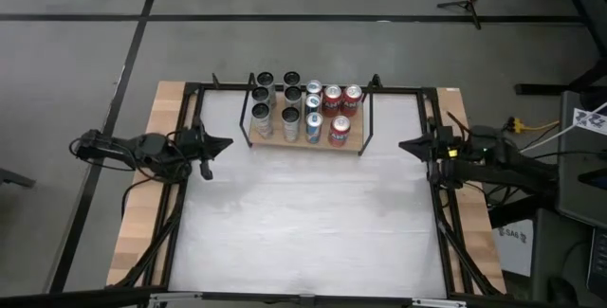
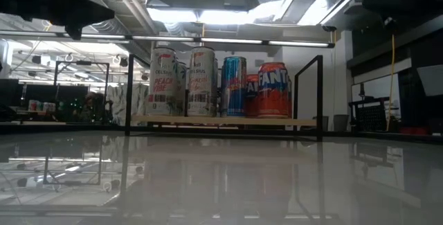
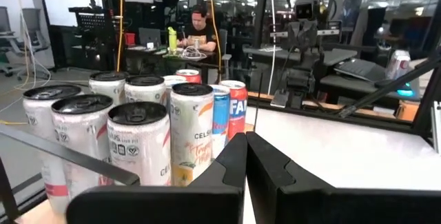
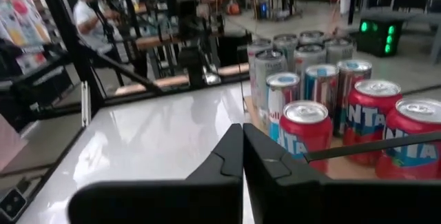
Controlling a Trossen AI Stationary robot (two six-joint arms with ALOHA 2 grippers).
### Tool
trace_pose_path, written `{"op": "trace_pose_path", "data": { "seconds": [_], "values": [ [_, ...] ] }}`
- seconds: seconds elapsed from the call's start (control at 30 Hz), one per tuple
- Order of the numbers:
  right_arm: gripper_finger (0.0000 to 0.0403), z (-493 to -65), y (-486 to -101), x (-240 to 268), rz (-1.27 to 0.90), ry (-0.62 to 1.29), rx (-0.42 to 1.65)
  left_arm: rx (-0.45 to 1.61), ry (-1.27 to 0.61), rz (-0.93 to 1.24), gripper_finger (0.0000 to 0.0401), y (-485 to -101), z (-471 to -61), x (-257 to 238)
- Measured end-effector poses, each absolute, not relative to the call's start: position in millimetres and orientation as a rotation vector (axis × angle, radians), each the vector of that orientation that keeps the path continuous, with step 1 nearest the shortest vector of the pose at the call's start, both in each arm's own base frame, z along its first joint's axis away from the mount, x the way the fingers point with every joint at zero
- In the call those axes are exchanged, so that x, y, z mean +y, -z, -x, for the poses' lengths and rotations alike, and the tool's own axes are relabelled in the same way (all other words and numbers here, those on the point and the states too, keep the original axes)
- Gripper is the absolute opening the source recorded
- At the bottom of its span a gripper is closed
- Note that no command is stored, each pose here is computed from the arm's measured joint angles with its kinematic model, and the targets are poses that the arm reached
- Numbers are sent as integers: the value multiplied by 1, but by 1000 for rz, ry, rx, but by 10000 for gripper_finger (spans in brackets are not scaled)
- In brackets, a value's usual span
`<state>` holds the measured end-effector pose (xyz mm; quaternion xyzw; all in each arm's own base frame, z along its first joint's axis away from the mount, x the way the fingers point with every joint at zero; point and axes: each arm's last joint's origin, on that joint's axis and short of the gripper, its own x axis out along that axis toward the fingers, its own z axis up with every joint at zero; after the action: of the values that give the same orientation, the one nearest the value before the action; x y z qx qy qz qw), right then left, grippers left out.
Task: Place canned beverage on shelf
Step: Return to Home Position
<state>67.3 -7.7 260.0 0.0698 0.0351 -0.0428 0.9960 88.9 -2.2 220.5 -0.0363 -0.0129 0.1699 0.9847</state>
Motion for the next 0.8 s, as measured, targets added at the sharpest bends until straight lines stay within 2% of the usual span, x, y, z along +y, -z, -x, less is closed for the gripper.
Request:
{"op": "trace_pose_path", "data": {
  "seconds": [0.2, 0.4, 0.8],
  "values": [
    [1, -65, -241, -7, -132, 75, -28, -115, -345, 23, 1, -206, -89, -2],
    [1, -76, -221, -8, -148, 37, -3, -193, -359, -21, 2, -188, -92, -2],
    [1, -90, -188, -9, -151, 13, 5, -127, -385, -70, 0, -180, -94, 5]
  ]
}}
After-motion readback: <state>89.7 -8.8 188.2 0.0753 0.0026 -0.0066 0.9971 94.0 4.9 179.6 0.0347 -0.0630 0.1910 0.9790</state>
